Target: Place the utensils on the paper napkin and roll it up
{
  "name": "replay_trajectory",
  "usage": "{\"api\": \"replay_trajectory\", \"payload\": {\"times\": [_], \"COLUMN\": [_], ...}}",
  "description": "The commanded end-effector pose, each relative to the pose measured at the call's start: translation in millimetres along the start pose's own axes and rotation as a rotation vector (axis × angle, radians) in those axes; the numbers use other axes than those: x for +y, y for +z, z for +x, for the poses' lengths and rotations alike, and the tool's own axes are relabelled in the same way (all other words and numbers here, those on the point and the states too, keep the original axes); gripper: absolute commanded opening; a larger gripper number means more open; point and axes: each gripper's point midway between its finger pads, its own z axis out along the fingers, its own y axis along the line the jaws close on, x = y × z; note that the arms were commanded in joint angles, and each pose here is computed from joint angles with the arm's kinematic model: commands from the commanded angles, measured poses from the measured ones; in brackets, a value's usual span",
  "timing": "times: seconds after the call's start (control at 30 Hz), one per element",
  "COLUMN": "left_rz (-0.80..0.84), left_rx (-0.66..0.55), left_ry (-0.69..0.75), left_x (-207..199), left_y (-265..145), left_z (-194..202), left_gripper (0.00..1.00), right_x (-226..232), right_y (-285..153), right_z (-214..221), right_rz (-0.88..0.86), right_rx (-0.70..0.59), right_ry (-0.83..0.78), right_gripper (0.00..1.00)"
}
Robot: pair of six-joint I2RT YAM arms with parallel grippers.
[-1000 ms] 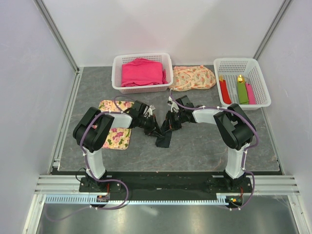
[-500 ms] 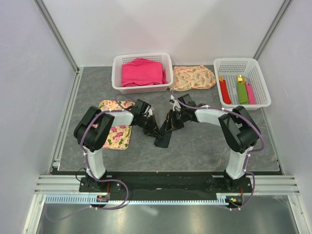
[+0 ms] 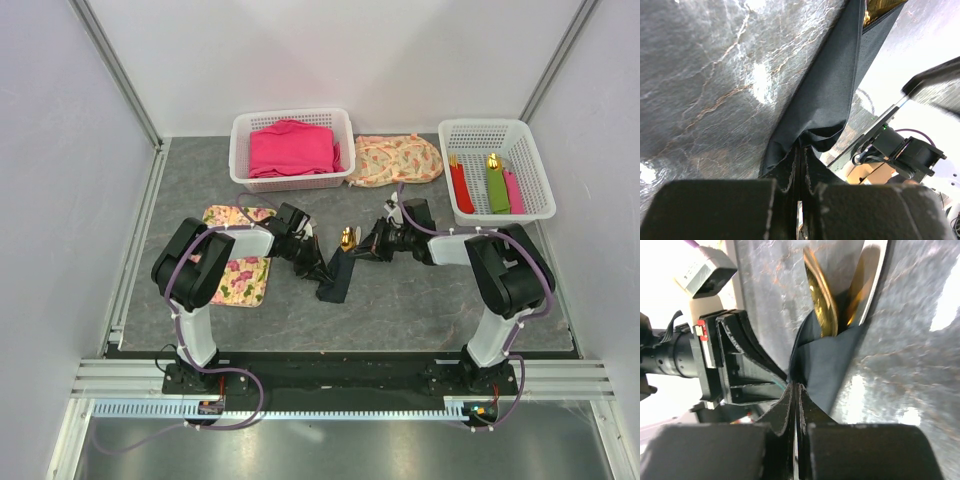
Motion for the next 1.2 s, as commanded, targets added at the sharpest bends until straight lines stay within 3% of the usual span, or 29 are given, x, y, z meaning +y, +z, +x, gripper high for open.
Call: {"api": "replay_trajectory", "payload": {"times": [0.0, 0.77, 1.17], "left_rz": [-0.137, -0.116, 0.094], "left_rx": [-0.033, -0.023, -0.058], "left_ry": [-0.002, 0.001, 0.023], "left_x": [39, 36, -42], "left_y": [8, 8, -17], "left_z": [-6, -7, -15], "left_gripper": [0.02, 0.02, 0.02], "right_x": [27, -32, -54], "right_y": [7, 29, 27], "right_z": [-9, 17, 27], "right_rz": [-0.15, -0.04, 0.068], "right_rx": [-0.036, 0.004, 0.019], "right_ry": [0.034, 0.123, 0.103], "right_gripper": [0.0, 0.0, 0.0]}}
